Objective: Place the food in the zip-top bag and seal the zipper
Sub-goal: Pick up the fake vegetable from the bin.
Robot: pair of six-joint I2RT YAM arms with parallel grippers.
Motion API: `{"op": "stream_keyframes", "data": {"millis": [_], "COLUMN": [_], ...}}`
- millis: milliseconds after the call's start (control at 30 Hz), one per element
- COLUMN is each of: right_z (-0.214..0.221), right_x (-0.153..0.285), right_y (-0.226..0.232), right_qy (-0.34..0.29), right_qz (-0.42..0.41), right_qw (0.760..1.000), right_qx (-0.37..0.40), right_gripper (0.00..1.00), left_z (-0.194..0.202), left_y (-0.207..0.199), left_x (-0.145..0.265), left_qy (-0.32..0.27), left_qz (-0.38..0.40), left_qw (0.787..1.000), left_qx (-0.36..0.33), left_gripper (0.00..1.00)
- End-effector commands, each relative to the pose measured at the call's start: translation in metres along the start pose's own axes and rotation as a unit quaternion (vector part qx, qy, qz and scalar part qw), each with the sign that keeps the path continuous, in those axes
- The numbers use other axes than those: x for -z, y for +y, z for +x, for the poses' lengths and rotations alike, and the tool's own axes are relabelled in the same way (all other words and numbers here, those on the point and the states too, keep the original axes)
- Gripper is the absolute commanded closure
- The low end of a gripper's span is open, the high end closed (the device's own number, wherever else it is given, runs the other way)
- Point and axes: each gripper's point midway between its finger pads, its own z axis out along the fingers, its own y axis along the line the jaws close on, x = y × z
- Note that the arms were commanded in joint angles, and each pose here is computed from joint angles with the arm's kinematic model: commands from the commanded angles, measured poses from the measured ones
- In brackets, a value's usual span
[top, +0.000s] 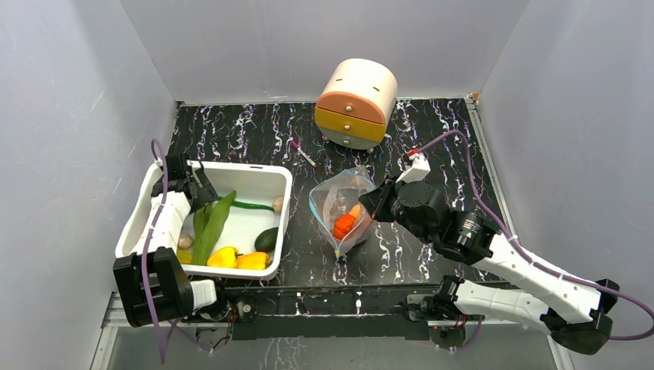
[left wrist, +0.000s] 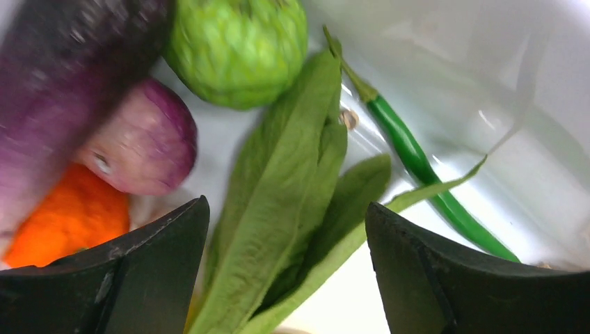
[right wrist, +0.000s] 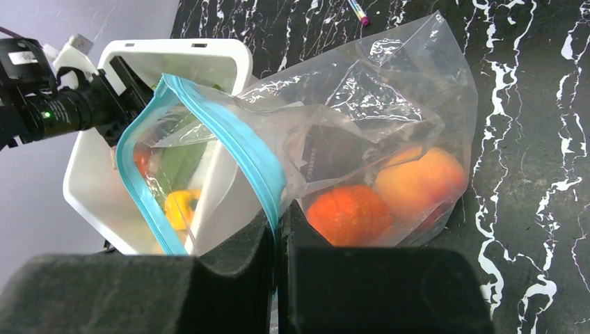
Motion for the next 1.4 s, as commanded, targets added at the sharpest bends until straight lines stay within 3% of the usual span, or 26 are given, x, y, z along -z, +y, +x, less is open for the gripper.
{"op": "stream_keyframes", "data": {"millis": [0, 233, 400, 767, 1367], "right_z": [-0.012, -0.018, -0.020, -0.031, -0.042], "right_x": [0.007, 0.007, 0.013, 0.023, 0.034], "right_y": [0.015, 0.029, 0.030, 0.025, 0.023], "right_qy": [-0.009, 0.001, 0.008, -0.006, -0.028], "right_qz": [-0.026, -0.037, -0.036, -0.023, -0.029], "right_qw": [1.000, 0.999, 0.999, 1.000, 0.999], "right_qx": [-0.004, 0.007, 0.013, 0.010, 0.004], "right_gripper": [1.00, 1.00, 1.00, 1.00, 1.00], "left_z": [-0.045, -0.077, -0.092, -0.073, -0.073], "left_y": [0.022, 0.069, 0.075, 0.081, 0.086], "left_x": [0.013, 0.025, 0.030, 0.005, -0.013], "left_qy": [-0.083, -0.150, -0.193, -0.156, -0.124], "left_qz": [-0.056, -0.189, -0.204, -0.216, -0.243], "left_qw": [0.994, 0.960, 0.938, 0.925, 0.909], "left_qx": [-0.054, -0.144, -0.201, -0.271, -0.315], "left_gripper": [0.19, 0.19, 0.20, 0.23, 0.35]}}
